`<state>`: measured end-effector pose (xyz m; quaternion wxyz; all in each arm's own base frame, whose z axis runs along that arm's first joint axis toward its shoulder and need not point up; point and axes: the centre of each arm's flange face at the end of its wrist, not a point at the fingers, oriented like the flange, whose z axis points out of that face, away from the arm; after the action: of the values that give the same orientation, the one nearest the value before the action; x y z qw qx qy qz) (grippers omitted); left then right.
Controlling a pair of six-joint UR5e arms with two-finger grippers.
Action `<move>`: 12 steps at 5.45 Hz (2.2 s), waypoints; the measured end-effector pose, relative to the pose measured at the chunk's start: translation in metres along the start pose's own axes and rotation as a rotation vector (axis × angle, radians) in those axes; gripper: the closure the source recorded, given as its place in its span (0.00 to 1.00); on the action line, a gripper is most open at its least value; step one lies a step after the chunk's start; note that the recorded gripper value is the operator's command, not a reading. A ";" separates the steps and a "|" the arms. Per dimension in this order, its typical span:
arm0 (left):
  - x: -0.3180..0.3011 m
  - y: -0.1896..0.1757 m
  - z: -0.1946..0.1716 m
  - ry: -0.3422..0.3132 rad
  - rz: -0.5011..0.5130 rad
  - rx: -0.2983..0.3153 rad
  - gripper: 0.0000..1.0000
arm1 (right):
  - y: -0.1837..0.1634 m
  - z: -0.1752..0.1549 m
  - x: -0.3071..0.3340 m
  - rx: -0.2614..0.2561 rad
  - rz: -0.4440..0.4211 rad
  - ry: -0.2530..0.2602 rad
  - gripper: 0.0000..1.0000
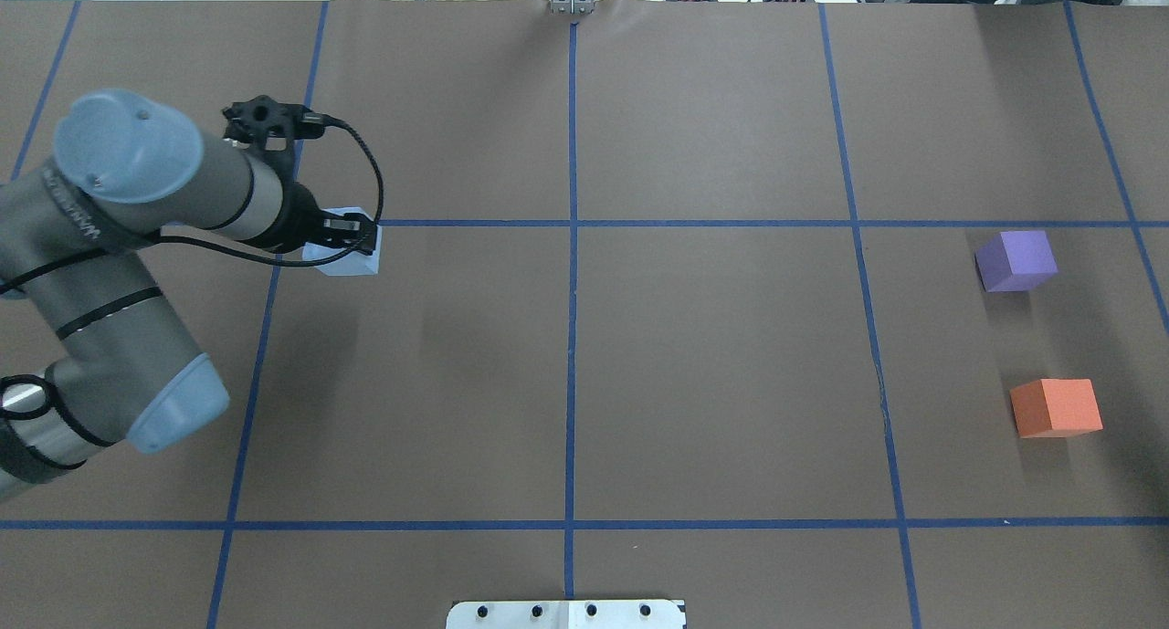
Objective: Place blue block between orange and purple blocks
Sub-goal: 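Carry the light-blue cube with the left gripper to the table centre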
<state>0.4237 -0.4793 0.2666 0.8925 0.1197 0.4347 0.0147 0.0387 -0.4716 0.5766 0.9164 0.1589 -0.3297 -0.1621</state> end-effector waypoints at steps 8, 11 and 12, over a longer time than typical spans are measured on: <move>0.223 -0.002 0.068 -0.082 -0.030 0.016 0.01 | -0.004 -0.003 -0.006 0.014 0.006 -0.031 0.00; 0.108 -0.069 -0.069 -0.048 0.057 -0.027 0.00 | -0.098 -0.034 -0.114 0.082 0.212 -0.172 0.00; 0.039 -0.063 -0.089 -0.071 0.054 -0.029 0.00 | -0.145 -0.037 -0.193 0.081 0.308 -0.219 0.00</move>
<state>0.3741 -0.5178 0.1692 0.9083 0.1188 0.3989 0.0407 -0.1056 -0.5167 0.3848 0.8818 0.1244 -0.4543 -0.0228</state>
